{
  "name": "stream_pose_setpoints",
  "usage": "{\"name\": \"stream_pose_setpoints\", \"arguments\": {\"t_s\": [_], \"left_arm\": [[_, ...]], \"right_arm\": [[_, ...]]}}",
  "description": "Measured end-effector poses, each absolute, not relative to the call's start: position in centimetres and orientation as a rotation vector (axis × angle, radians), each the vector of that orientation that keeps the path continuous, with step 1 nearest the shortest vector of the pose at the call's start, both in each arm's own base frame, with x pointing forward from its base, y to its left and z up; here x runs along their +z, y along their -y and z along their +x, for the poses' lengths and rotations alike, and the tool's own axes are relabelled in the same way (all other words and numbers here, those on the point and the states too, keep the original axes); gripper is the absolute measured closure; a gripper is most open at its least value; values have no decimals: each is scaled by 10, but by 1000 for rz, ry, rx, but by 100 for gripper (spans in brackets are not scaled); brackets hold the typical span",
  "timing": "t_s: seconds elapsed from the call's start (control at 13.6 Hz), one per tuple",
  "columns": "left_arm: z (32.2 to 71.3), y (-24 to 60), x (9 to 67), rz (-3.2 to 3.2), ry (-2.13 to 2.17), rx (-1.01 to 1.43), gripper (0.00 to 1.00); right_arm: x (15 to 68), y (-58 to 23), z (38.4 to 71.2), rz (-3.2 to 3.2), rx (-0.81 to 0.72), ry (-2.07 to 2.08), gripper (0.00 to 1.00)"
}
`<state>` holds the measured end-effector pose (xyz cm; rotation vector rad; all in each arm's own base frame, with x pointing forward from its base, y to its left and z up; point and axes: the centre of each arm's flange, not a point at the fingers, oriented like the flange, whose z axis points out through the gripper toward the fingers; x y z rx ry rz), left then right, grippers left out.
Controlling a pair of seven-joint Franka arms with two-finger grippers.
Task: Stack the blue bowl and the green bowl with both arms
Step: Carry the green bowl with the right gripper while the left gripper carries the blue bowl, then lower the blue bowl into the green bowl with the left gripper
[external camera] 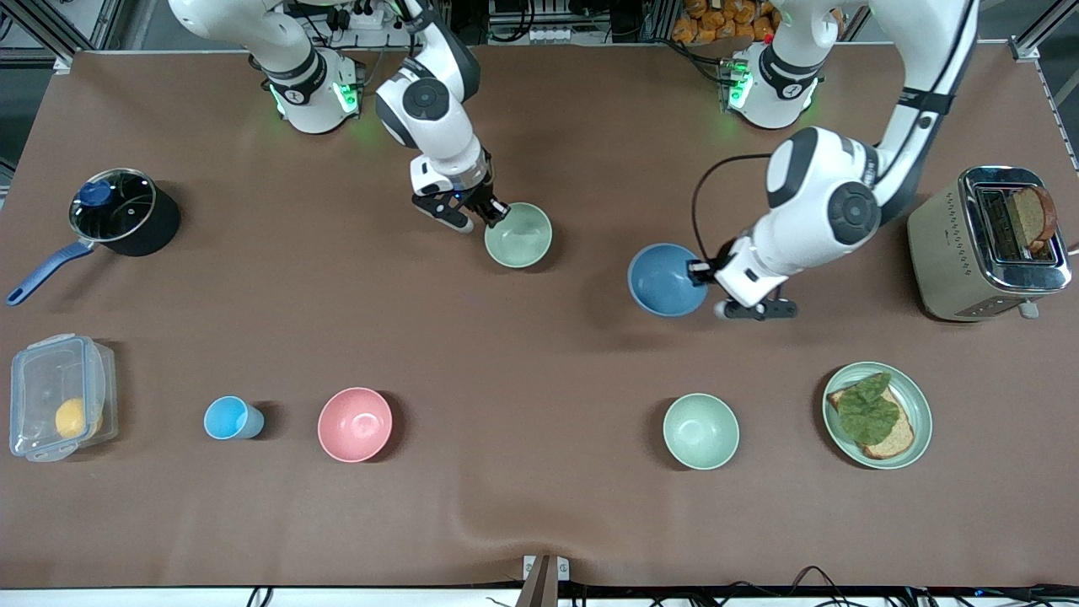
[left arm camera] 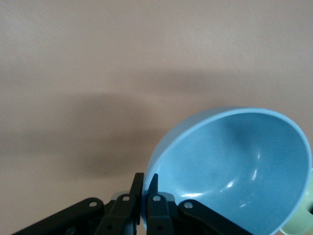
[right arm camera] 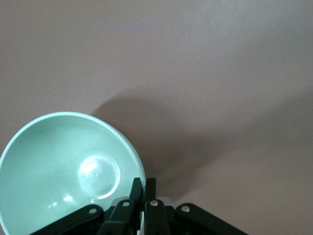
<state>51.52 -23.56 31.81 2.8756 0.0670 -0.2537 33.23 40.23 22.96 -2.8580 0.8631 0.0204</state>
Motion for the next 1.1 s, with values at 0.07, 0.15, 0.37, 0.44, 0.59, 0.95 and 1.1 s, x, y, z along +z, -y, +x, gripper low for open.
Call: {"name": "stream_pose_setpoints", "arguments": {"t_s": [0.07, 0.15, 0.37, 0.44, 0.59, 0.95, 1.1], "left_arm": [[505, 249, 315, 2875, -61, -278, 94], [496, 261, 313, 2875, -53, -296, 94], [484, 277, 311, 2875, -32, -317, 94], [483, 279, 311, 2874, -29, -316, 94], [481, 283, 309, 2873, -27, -319, 94], [458, 323, 303, 2882, -58, -348, 94], [448, 339, 301, 2883, -74, -348, 94]], "right_arm": [[225, -407, 331, -2860, 27, -872, 96], [223, -409, 331, -2860, 30, -879, 96], [226, -411, 342, -2840, 19, -904, 71], [230, -412, 346, -2831, 13, -910, 59], [235, -412, 354, -2813, 7, -937, 38], [241, -387, 396, -2646, 95, -1301, 0], [234, -376, 407, -2497, 207, -1510, 0]]}}
